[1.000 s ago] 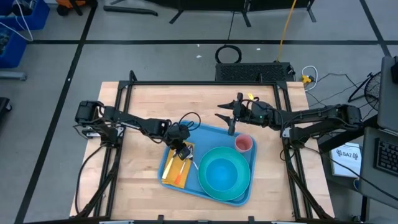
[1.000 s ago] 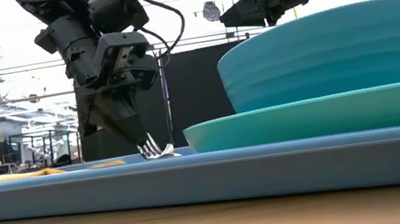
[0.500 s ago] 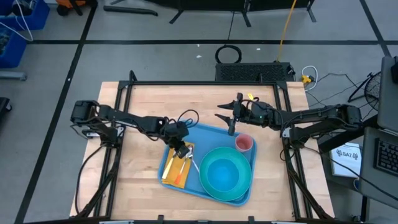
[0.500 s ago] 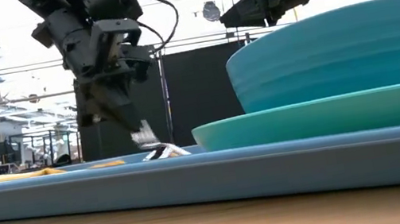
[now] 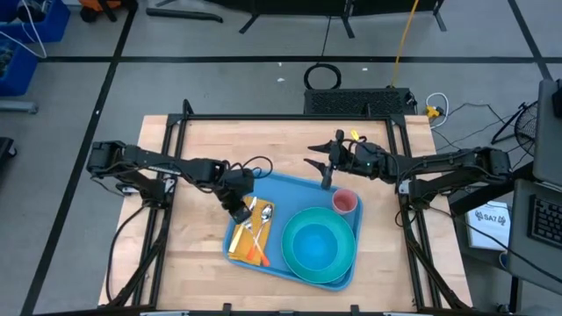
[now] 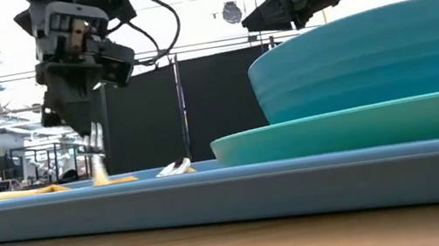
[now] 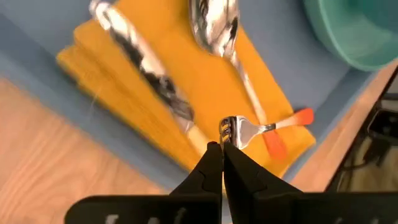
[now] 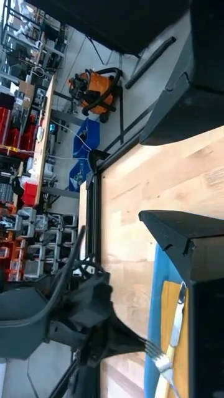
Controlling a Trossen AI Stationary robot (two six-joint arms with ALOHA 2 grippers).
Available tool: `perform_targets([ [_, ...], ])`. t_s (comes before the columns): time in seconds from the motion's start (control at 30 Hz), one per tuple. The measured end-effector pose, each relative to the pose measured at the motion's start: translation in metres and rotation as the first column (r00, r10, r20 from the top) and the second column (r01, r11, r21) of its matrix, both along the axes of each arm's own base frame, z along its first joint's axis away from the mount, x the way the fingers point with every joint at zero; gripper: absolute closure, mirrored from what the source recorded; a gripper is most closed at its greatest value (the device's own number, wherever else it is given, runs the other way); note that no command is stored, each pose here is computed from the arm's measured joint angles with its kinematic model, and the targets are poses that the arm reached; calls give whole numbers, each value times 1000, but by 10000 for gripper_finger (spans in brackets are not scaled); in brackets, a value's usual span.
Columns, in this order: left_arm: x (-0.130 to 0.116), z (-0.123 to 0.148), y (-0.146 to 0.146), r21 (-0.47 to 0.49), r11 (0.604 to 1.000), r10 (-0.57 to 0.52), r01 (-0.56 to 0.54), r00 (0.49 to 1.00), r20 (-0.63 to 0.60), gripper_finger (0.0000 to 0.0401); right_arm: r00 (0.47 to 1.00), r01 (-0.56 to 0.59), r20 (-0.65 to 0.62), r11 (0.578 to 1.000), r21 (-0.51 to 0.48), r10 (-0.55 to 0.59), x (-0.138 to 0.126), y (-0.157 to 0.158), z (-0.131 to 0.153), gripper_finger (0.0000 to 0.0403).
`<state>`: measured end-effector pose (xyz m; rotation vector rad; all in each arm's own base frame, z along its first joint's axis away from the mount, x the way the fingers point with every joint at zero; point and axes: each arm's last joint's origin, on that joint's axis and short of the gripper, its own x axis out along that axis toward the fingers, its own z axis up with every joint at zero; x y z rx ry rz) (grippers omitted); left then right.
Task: Set up tray
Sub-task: Put the orange fork on top of the yellow table napkin
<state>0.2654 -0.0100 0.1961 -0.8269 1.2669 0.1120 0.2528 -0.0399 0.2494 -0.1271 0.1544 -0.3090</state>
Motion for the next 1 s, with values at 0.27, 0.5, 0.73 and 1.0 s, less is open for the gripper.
perform_targets([
  [0.27, -5, 1, 17, -16, 1000, 6, -6, 999, -40, 401, 1000, 0, 1, 1000, 1, 0, 0, 0, 0, 232],
  [0.5, -2, 18, 30, 14, 1000, -19, 19, 999, -31, 401, 1000, 0, 1, 1000, 1, 0, 0, 0, 0, 232],
  [0.73, -6, 41, 41, 53, 998, -39, 44, 995, -94, 401, 1000, 0, -1, 1000, 1, 0, 0, 0, 0, 232],
  [1.0, -15, 41, 46, 59, 995, -67, 78, 984, -168, 401, 1000, 0, 1, 1000, 1, 0, 0, 0, 0, 232],
])
